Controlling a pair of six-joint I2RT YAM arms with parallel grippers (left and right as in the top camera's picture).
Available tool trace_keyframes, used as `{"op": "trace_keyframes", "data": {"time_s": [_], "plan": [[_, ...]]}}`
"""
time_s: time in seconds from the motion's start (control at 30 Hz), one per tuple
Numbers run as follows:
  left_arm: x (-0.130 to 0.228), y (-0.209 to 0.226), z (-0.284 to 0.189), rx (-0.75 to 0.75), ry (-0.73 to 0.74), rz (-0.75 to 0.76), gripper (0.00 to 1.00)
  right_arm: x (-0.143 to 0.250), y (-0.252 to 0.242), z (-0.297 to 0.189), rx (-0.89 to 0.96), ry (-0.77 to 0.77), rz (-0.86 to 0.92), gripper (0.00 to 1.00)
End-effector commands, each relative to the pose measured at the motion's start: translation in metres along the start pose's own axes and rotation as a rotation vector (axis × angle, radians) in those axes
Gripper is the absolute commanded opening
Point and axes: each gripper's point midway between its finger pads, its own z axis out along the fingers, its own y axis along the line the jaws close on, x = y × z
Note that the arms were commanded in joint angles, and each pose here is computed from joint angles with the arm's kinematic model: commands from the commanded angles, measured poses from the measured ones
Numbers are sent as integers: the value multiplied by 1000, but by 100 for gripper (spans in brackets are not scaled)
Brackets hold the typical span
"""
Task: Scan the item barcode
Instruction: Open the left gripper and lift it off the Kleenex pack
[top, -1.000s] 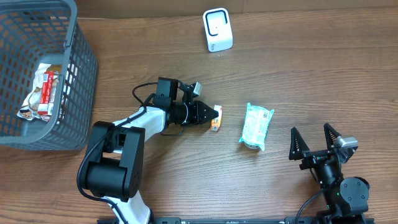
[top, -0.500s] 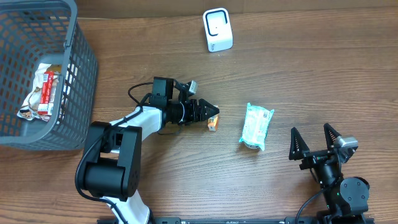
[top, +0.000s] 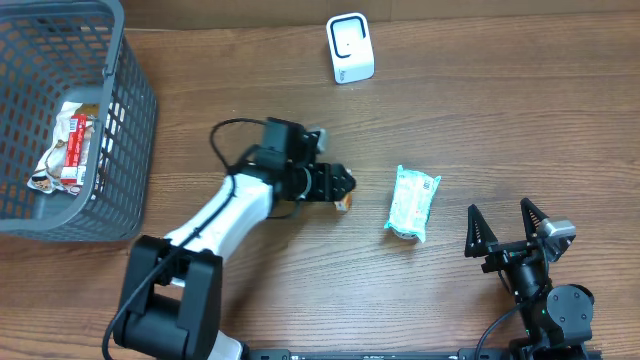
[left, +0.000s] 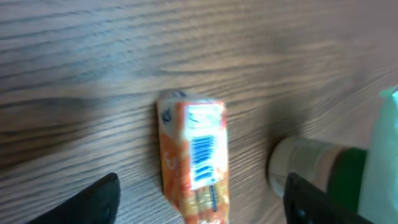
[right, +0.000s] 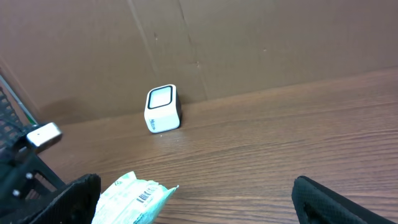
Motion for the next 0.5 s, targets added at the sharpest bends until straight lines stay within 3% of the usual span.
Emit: {"op": "trace_keyframes", "data": {"time_s": [0.0, 0.13, 0.23, 0.47], "plan": [[-7, 6, 2, -194, -56, 109, 83, 3, -3, 1, 12, 3, 1, 100], [-12, 8, 3, -333, -107, 174, 95, 3, -3, 1, 12, 3, 1, 100], [-14, 6, 3, -364, -128, 196, 98, 3, -3, 1, 12, 3, 1, 100], [-12, -3, 12, -302, -113, 211, 89, 3, -3, 1, 12, 3, 1, 100]]}}
